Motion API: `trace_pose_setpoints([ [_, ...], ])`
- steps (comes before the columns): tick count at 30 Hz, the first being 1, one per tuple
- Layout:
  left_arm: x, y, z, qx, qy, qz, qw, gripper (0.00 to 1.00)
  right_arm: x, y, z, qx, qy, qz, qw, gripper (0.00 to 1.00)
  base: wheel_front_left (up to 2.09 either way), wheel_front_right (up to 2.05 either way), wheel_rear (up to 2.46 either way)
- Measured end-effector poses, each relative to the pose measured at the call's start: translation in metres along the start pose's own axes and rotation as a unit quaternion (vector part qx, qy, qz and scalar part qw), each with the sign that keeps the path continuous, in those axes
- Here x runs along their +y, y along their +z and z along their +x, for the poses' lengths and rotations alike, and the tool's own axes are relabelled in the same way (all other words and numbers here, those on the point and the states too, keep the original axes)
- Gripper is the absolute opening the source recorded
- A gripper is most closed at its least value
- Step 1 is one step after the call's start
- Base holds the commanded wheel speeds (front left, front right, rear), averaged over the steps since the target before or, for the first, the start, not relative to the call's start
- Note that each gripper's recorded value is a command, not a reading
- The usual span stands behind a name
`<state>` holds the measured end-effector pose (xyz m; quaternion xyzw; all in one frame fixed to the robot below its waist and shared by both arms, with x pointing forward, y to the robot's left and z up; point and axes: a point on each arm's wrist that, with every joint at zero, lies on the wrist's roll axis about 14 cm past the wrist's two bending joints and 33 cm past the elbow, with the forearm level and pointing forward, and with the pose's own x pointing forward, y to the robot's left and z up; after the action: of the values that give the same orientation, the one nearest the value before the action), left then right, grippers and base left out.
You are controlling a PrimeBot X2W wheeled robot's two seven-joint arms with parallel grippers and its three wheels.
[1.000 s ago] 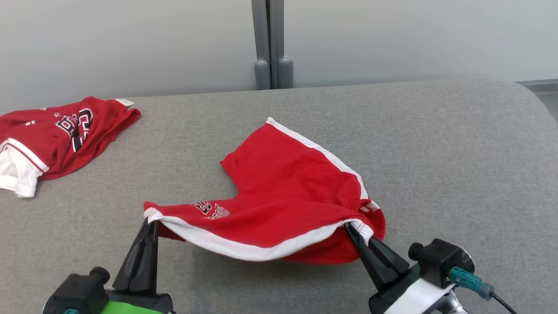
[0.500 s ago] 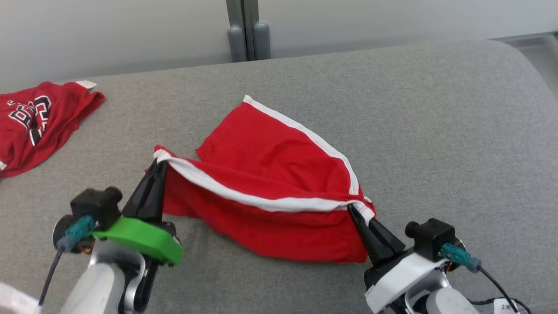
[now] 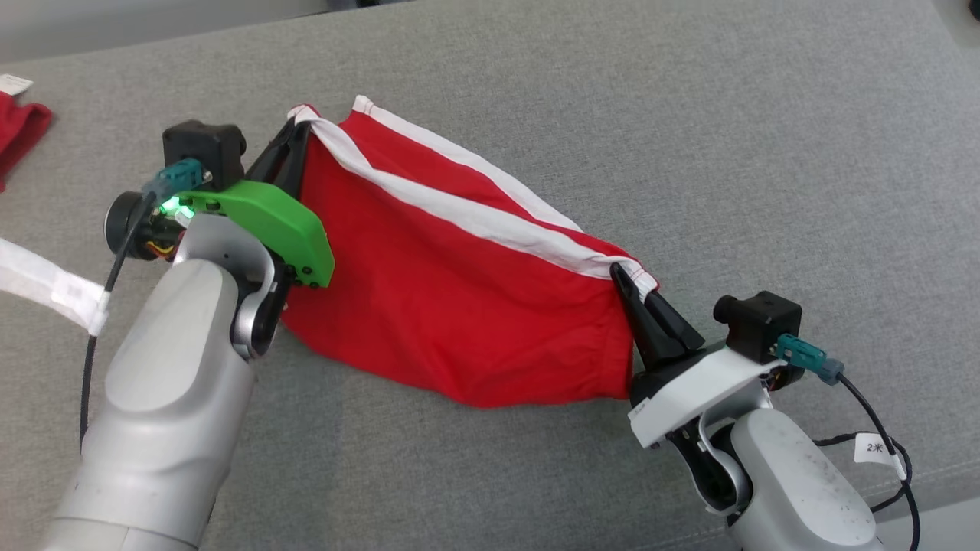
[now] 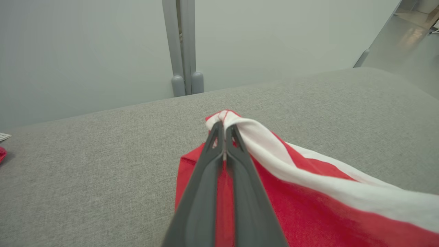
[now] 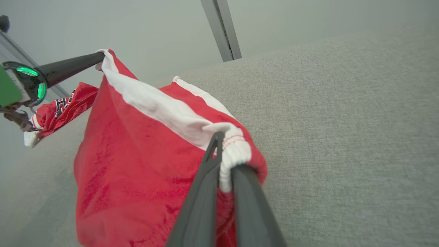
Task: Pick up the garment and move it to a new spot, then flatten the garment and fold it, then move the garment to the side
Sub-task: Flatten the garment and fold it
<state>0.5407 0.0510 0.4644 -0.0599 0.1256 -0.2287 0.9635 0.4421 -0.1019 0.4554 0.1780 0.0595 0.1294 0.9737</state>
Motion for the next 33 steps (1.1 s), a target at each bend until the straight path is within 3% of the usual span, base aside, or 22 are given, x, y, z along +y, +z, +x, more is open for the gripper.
trace_pose_setpoints([
  [11,-0.008,-0.038,0.053,0.065,-0.003,-0.005,0.998,0.00,-0.031,-0.019,0.009,0.019,-0.037,0.016,0.999,0.00,0.00,0.00,0.00],
  [12,-0.008,-0.037,0.055,0.062,-0.002,-0.005,0.998,0.00,-0.033,-0.019,0.009,0.019,-0.039,0.018,0.999,0.06,0.00,0.00,0.00],
  [13,-0.009,-0.035,0.058,0.057,-0.003,-0.004,0.998,0.02,-0.034,-0.019,0.010,0.019,-0.040,0.018,0.999,0.22,0.00,0.00,0.00],
  [14,-0.010,-0.033,0.058,0.052,-0.004,-0.004,0.999,0.48,-0.034,-0.019,0.010,0.019,-0.041,0.019,0.999,0.46,0.00,0.00,0.00],
  [15,-0.011,-0.033,0.059,0.049,-0.004,-0.004,0.999,1.00,-0.034,-0.018,0.010,0.018,-0.040,0.019,0.999,1.00,0.00,0.00,0.00],
  [27,-0.015,-0.015,0.038,0.014,-0.008,0.006,1.000,1.00,-0.027,-0.016,-0.009,0.018,-0.040,-0.007,0.999,1.00,0.00,0.00,0.00],
  [33,-0.009,-0.026,0.011,0.036,0.004,0.012,0.999,1.00,-0.022,-0.011,-0.031,0.024,-0.043,-0.025,0.998,1.00,0.00,0.00,0.00],
])
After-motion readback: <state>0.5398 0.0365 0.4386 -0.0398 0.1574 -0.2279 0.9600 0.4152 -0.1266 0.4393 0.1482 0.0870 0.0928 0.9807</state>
